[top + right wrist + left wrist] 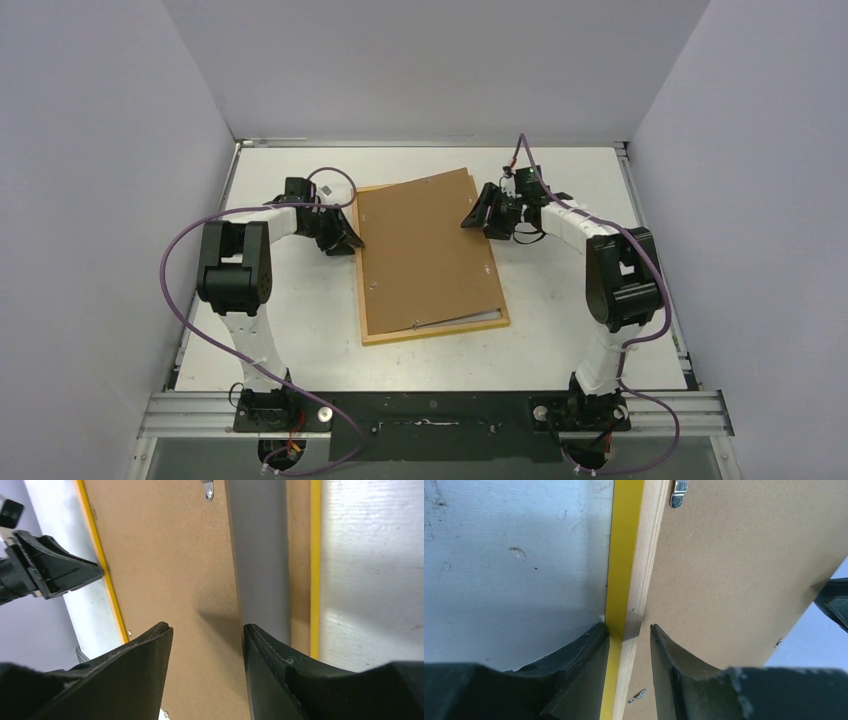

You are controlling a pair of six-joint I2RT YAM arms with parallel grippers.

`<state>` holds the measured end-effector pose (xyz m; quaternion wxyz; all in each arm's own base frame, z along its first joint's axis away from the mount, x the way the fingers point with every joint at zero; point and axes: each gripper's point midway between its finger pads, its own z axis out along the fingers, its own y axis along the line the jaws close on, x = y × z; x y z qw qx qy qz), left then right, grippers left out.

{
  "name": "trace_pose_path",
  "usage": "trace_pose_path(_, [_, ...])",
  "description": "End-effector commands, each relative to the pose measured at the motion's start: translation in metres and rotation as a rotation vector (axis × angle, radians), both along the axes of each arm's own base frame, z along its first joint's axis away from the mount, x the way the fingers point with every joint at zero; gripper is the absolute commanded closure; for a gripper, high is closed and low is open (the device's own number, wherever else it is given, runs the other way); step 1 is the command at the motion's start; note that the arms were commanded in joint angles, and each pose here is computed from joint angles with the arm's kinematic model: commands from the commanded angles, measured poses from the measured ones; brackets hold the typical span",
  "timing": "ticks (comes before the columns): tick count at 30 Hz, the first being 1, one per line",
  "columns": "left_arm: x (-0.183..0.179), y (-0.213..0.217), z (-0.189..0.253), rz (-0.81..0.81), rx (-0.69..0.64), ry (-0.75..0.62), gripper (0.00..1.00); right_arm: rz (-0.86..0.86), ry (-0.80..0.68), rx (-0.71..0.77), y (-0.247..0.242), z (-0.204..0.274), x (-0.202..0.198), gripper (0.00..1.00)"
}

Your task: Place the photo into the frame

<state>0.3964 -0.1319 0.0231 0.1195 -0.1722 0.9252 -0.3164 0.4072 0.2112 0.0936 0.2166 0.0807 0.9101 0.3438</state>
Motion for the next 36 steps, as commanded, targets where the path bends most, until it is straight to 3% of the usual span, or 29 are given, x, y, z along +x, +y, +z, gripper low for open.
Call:
trace_pose_path(1, [-0.001, 0.0, -0.013, -0.015, 0.035, 0.025, 0.65, 0.056, -0.032, 0.019, 0.009, 0.013, 0.005, 0.46])
trace_pose_path(14, [-0.001, 0.001, -0.012, -0.011, 0.055, 0.03, 0.63, 0.07, -0.009, -0.117, -0.005, 0.017, 0.006, 0.31])
trace_pose_path(22, [-0.002, 0.001, -0.012, -0.006, 0.062, 0.031, 0.62, 0.072, 0.056, -0.176, -0.013, 0.004, -0.006, 0.31])
trace_pose_path(29, [-0.002, 0.002, -0.011, -0.005, 0.065, 0.029, 0.61, 0.053, 0.027, -0.218, -0.019, 0.009, -0.003, 0.36])
trace_pose_path(36, [-0.005, 0.003, -0.007, -0.002, 0.073, 0.021, 0.56, -0.003, 0.018, -0.399, -0.054, -0.004, -0.007, 0.3])
